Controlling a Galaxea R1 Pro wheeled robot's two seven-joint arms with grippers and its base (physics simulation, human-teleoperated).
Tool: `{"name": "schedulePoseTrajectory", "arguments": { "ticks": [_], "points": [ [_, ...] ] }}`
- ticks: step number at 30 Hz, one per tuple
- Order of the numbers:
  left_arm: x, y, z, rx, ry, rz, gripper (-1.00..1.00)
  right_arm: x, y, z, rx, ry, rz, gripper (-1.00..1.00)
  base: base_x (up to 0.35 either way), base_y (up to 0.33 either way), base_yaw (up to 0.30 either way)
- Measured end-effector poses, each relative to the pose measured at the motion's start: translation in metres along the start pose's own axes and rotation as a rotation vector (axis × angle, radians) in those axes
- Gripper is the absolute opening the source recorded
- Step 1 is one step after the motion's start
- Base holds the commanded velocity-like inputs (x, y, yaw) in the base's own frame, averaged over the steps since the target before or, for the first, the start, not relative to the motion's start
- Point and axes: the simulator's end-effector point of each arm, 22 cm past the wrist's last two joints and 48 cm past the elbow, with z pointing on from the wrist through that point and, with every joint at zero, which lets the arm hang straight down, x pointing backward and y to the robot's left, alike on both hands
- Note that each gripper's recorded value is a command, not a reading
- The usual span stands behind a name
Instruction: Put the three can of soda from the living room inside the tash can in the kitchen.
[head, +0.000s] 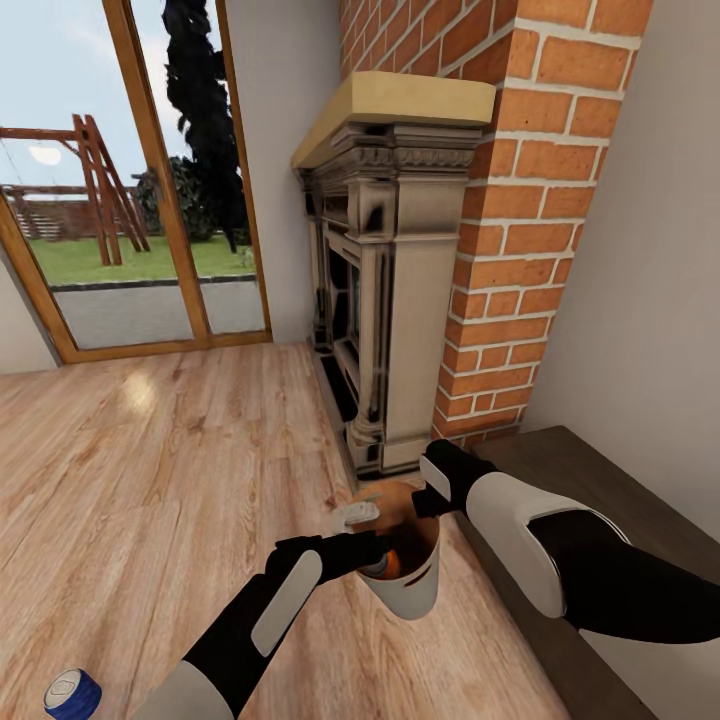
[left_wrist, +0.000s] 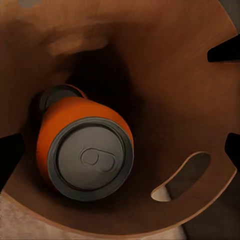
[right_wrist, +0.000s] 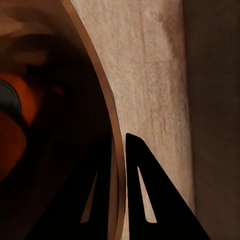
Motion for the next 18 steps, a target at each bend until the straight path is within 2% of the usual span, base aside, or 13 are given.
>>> {"name": "schedulePoseTrajectory", "arguments": {
  "ticks": [11,14,16,18],
  "points": [
    [0.001,0.0,-0.003,0.001,0.015,0.009,1.0,0.004,0.0,0.002,0.001,0.011,-0.001,-1.0,0.0,0.0,0.0],
    [-0.008,-0.011,-0.011,0.027,0.011,0.026,1.0,0.005,0.0,0.002,0.001,0.011,0.0,-1.0,0.0,0.0,0.0],
    [-0.019,-0.026,-0.024,0.06,0.007,0.054,1.0,0.006,0.0,0.003,0.001,0.014,0.0,-1.0,0.0,0.0,0.0],
    [-0.028,-0.031,-0.034,0.073,-0.006,0.076,1.0,0.007,0.0,0.003,0.001,0.016,-0.001,-1.0,0.0,0.0,0.0]
  ]
}}
